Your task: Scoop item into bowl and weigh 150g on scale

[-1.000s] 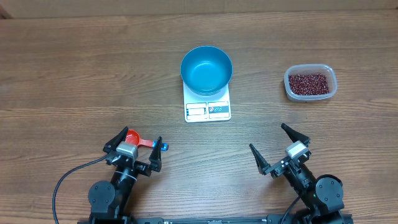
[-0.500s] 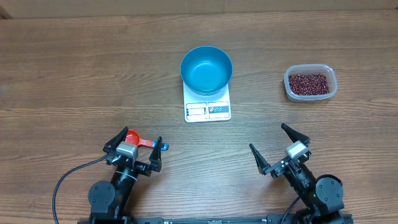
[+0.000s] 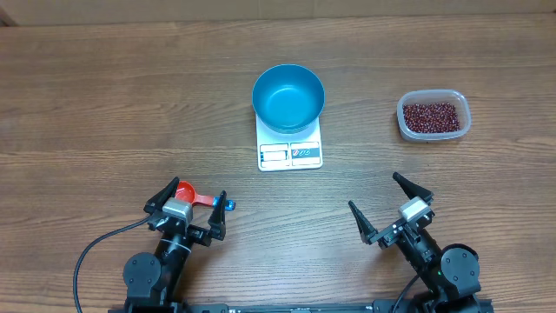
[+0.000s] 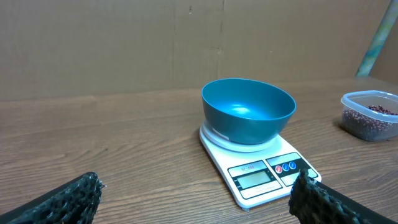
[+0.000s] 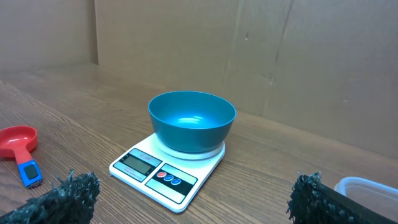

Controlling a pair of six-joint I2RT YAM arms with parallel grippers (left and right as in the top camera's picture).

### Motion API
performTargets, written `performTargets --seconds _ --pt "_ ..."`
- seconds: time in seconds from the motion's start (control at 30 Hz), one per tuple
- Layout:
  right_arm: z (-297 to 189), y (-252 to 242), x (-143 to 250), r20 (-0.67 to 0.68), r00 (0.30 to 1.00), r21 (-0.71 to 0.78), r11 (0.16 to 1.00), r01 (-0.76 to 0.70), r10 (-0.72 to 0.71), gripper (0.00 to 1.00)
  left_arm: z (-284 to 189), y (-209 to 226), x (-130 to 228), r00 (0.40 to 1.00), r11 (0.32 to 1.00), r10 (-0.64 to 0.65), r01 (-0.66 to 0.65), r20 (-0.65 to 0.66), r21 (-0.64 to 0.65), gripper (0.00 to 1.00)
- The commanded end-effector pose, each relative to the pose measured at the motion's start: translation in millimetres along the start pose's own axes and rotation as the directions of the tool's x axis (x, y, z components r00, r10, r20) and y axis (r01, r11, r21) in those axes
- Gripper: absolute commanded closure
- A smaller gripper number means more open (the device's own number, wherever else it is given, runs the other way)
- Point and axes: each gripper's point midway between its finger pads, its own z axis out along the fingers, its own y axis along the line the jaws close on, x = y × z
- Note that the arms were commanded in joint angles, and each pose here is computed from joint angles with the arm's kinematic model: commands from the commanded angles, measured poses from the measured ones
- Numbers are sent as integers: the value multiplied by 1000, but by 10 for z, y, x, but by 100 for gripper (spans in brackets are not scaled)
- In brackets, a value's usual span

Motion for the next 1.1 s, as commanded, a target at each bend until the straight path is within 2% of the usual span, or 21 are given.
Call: performTargets --seconds 0.0,0.67,0.77,1.07 --pt "2 -7 17 4 1000 7 1000 -6 6 0 -3 -12 -3 1000 1000 -13 13 4 7 1" --pt "2 -7 17 4 1000 7 1000 -6 6 0 -3 -9 -9 1000 1000 -11 11 7 5 0" --pt "2 -7 17 4 1000 7 1000 -6 6 0 -6 88 -71 999 999 2 0 33 -51 0" --pt "2 -7 17 4 1000 7 1000 -6 6 0 -6 100 -3 1000 998 -7 8 6 -58 1"
